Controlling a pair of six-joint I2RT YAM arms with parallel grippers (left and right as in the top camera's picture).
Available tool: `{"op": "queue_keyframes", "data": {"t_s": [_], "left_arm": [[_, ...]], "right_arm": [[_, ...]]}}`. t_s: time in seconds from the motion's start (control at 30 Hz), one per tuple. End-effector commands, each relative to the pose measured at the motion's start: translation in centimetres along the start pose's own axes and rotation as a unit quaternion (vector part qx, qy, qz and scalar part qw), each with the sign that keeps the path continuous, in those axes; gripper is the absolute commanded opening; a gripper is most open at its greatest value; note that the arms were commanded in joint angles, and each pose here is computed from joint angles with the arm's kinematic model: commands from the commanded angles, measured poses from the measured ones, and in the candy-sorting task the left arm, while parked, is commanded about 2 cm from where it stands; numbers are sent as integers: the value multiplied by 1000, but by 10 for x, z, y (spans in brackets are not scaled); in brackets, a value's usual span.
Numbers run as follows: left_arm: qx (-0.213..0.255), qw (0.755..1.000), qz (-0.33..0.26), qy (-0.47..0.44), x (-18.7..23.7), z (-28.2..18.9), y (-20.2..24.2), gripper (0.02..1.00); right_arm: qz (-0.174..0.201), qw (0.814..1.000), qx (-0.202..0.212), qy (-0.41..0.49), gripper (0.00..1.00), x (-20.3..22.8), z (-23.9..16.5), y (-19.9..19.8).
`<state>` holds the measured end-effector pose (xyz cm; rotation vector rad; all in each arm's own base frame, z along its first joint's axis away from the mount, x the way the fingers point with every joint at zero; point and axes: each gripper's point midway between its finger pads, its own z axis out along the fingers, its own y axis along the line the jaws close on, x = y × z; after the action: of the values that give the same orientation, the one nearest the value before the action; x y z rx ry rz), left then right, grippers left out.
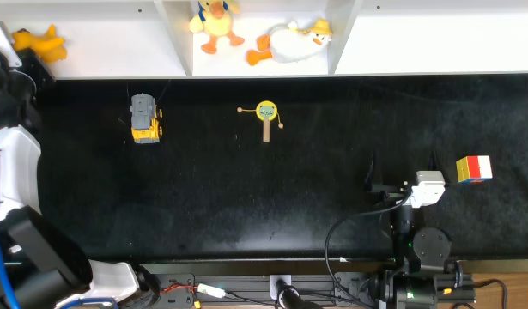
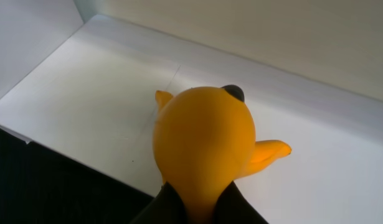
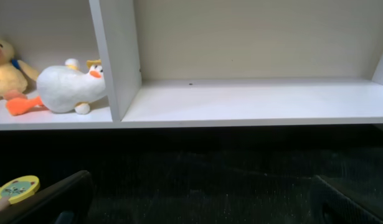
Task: Store Toys
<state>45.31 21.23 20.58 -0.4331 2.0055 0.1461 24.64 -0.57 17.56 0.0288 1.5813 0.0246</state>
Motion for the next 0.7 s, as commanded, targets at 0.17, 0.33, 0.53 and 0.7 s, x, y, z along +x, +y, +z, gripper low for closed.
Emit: {"op": "queue_keyframes", "data": {"t_s": [0.17,0.33,0.53,0.7], "left_arm": [[11,1000,10,1,-3,2,-6,36],[8,999,5,37,15,1,-4,36],[5,999,2,50,9,-3,-4,34],[-17,998,12,64,-5,-11,2,34]], "right_arm": [[4,1000,3,0,996,4,0,-1],[4,1000,3,0,993,4,0,-1],[4,1000,3,0,993,4,0,-1],[4,1000,3,0,996,4,0,-1]]}}
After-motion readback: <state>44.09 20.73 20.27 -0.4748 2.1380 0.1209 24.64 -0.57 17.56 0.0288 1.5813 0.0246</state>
